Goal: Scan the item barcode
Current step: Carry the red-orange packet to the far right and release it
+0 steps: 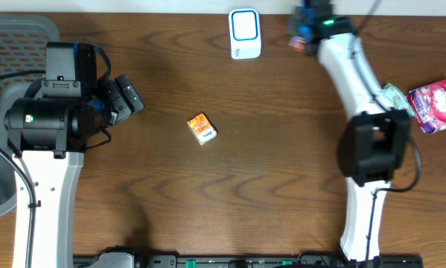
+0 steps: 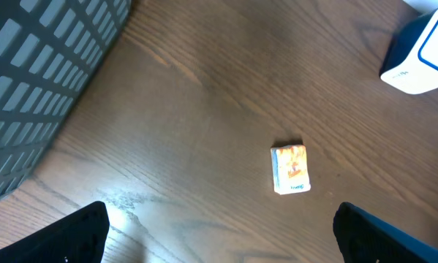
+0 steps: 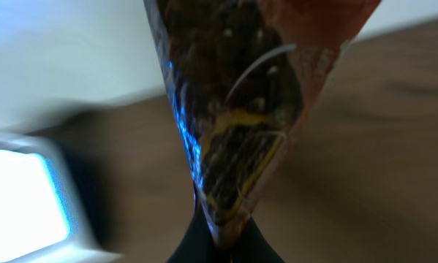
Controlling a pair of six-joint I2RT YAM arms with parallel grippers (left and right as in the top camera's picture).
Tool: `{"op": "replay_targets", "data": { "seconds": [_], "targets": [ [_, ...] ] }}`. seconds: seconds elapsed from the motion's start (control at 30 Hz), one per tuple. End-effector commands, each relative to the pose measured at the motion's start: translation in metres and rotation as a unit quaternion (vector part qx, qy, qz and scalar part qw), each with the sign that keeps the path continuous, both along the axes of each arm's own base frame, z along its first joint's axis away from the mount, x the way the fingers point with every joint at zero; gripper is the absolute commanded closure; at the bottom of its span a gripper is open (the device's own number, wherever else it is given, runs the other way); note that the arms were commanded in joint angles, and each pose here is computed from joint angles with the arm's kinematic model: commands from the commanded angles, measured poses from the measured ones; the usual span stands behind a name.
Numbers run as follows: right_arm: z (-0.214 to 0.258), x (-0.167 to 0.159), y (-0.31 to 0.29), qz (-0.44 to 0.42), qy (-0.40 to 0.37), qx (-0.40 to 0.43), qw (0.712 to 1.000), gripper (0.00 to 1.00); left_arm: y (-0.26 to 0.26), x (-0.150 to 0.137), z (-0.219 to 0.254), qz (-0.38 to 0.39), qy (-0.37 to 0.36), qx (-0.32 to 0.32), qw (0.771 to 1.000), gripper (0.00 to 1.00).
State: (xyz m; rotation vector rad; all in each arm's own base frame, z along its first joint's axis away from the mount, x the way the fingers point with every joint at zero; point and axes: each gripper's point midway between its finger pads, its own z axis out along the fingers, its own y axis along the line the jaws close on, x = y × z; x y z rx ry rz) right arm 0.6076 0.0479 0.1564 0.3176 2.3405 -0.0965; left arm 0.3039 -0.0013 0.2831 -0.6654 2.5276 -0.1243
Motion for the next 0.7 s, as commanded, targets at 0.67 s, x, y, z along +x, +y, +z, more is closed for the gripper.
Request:
{"op": "replay_targets", "data": {
  "seconds": [0.67],
  "targets": [
    [-0.030, -0.117, -0.264, -0.030, 0.240, -0.115, 0.964, 0.99, 0.003, 0.000, 0.000, -0.001, 0.002, 0.009, 1.000, 0.02]
  ]
}}
